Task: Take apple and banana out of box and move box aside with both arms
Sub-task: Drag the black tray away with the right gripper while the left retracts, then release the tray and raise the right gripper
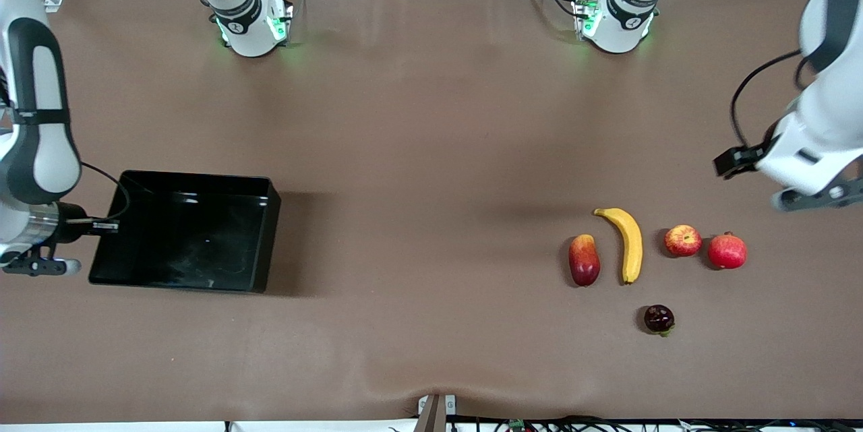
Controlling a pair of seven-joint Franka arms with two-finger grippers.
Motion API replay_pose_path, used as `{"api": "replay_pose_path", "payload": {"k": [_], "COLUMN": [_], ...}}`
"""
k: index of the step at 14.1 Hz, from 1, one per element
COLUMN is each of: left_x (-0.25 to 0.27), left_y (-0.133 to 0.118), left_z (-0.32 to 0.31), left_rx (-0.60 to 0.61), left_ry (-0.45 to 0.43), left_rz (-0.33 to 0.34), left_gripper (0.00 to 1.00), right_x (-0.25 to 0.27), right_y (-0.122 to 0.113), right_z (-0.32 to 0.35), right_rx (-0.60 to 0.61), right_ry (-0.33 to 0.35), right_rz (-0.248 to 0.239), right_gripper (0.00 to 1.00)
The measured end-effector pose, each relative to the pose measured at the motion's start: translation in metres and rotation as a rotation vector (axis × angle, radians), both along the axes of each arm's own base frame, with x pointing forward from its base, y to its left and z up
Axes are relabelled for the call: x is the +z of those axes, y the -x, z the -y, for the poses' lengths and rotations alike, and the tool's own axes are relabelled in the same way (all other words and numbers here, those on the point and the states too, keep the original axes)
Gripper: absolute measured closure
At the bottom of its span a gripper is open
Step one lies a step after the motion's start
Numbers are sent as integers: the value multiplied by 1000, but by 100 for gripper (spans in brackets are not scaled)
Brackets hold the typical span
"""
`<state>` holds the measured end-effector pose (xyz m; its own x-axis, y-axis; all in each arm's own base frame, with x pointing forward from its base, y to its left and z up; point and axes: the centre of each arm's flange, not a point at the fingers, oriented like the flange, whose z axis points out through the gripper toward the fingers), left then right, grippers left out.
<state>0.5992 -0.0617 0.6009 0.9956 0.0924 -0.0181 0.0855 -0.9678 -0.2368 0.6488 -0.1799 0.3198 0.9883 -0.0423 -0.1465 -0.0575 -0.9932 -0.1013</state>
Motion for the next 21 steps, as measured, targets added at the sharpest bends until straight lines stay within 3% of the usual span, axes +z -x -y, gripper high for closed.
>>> {"api": "replay_pose_path", "payload": {"k": [4,9,13,18,21], "left_x": [57,70,74,73,70], "left_y": [38,53,65,78,85], "left_z": [16,15,-5,-11,-12], "left_rx": [-2,-64,-65,-78,-76], "left_ry": [74,111,147,142,139], "left_rz": [65,64,55,43,33], "left_gripper": [0,0,0,0,0], "right_x": [-49,-86,-94,-93,-77], "right_y": [8,16,10,5,-7], "right_z": [51,78,73,62,61], "right_rx": [-34,-112,-62,-1,74], "right_ry": [0,-37,-35,-17,-8], "right_rz": [17,26,54,54,97], "right_gripper": [96,96,96,96,70]}}
